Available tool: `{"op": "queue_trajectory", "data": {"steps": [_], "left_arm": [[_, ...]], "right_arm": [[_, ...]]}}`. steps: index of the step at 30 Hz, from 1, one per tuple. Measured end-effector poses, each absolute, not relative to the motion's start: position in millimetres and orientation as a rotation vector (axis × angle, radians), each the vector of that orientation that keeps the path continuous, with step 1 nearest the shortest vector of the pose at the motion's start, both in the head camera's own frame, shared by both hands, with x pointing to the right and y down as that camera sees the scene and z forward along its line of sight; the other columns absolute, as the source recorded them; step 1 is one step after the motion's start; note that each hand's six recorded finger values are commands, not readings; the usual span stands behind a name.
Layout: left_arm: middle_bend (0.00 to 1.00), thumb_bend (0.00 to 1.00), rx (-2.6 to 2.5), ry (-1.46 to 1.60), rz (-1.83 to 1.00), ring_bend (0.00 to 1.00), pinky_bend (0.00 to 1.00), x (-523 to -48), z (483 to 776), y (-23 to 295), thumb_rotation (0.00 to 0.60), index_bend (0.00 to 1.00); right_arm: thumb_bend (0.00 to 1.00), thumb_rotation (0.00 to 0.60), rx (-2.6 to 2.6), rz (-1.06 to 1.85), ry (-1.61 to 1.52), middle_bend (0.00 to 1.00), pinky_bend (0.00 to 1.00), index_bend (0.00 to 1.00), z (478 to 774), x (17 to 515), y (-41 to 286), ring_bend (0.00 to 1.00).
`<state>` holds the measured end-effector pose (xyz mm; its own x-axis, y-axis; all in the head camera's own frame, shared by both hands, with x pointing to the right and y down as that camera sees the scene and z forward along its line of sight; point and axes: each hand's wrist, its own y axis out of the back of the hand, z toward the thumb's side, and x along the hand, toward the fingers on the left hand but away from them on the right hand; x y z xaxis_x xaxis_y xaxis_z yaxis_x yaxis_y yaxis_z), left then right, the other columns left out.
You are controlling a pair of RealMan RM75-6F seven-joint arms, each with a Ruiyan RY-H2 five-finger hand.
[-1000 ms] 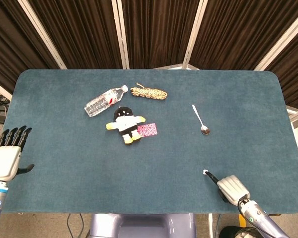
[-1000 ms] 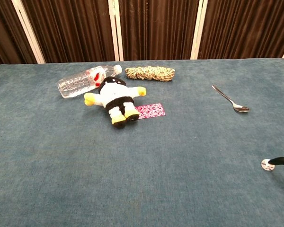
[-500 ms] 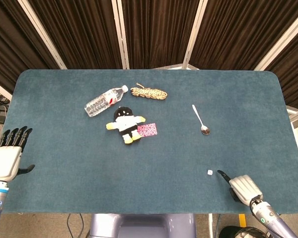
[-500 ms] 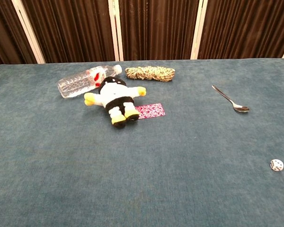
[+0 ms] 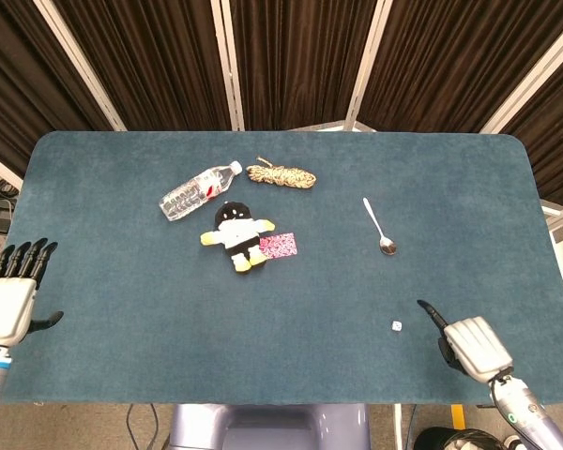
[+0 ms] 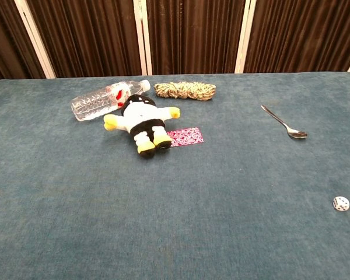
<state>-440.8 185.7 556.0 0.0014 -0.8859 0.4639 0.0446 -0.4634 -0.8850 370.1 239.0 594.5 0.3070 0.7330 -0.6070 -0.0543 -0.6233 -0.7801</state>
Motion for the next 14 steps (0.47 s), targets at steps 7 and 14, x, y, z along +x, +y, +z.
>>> {"op": "queue_trajectory", "data": {"steps": [7, 14], "left_arm": [[0.0, 0.0, -1.5, 0.917, -1.576, 0.0, 0.0, -454.4, 547.1, 201.0, 0.6, 0.0], [0.0, 0.0, -1.477, 0.925, -1.56, 0.0, 0.0, -455.8, 537.7, 211.4, 0.6, 0.0]], "right_arm": [[0.0, 0.6, -1.756, 1.257, -0.799, 0.0, 0.0, 0.0, 542.8, 365.9, 228.7, 0.0], [0.0, 0.6, -1.607, 1.289, -0.808, 0.0, 0.0, 0.0, 536.9, 374.1, 230.1, 0.0]]}}
